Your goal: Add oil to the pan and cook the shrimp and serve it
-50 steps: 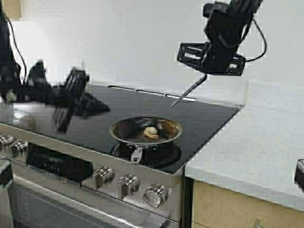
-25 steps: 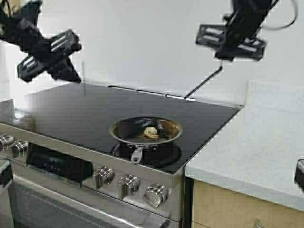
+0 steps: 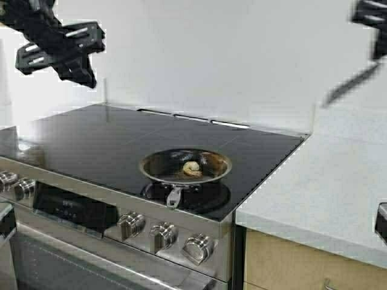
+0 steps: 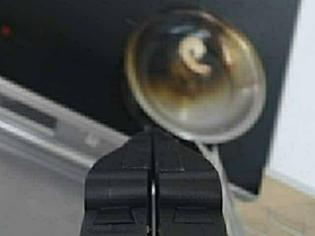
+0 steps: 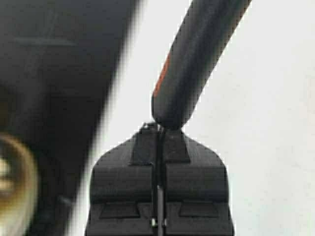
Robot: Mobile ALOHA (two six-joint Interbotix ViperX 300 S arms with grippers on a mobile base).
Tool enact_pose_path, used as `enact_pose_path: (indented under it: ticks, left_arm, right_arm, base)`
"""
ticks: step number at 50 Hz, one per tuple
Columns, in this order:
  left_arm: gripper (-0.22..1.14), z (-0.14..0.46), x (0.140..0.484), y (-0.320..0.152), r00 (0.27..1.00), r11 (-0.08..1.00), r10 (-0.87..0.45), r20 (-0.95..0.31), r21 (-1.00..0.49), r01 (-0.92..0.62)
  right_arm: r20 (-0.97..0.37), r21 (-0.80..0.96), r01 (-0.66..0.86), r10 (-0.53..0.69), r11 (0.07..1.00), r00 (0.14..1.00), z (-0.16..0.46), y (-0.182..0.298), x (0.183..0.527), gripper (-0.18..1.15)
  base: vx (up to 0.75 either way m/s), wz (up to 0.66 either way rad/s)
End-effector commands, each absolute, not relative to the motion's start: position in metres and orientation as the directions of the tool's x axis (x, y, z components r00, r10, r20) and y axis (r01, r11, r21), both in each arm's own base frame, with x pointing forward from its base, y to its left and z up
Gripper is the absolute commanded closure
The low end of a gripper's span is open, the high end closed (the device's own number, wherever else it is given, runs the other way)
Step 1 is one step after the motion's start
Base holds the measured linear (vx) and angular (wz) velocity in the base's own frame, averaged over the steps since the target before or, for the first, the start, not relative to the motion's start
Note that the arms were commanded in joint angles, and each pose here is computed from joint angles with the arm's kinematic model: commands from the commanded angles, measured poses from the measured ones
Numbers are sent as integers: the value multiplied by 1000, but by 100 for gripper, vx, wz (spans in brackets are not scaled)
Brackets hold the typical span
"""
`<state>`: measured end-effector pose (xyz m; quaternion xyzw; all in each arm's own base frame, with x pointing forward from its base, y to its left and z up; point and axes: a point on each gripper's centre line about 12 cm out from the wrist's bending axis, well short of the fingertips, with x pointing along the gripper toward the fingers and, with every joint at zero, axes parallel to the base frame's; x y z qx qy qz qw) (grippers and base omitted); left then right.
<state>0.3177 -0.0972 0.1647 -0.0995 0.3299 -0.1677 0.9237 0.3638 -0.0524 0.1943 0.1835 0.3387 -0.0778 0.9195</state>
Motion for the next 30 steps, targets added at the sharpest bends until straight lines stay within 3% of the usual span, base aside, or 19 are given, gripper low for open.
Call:
enact_pose_path:
  ticks: [1, 18, 30]
  left_arm:
    - [87, 178, 321, -98, 748, 923, -378, -546, -283, 261]
    - [87, 183, 325, -99, 756, 922, -380, -533, -283, 264]
    - [87, 181, 324, -99, 753, 923, -379, -538, -282, 263]
  right_arm:
    - [-690, 249, 318, -63, 915, 721, 205, -97, 350, 90]
    - [-838, 196, 469, -102, 861, 536, 153, -163, 314, 90]
    - [-900, 155, 504, -89, 850, 426, 112, -183, 301, 90]
  base:
    - [0, 0]
    - [0, 0]
    - [0, 0]
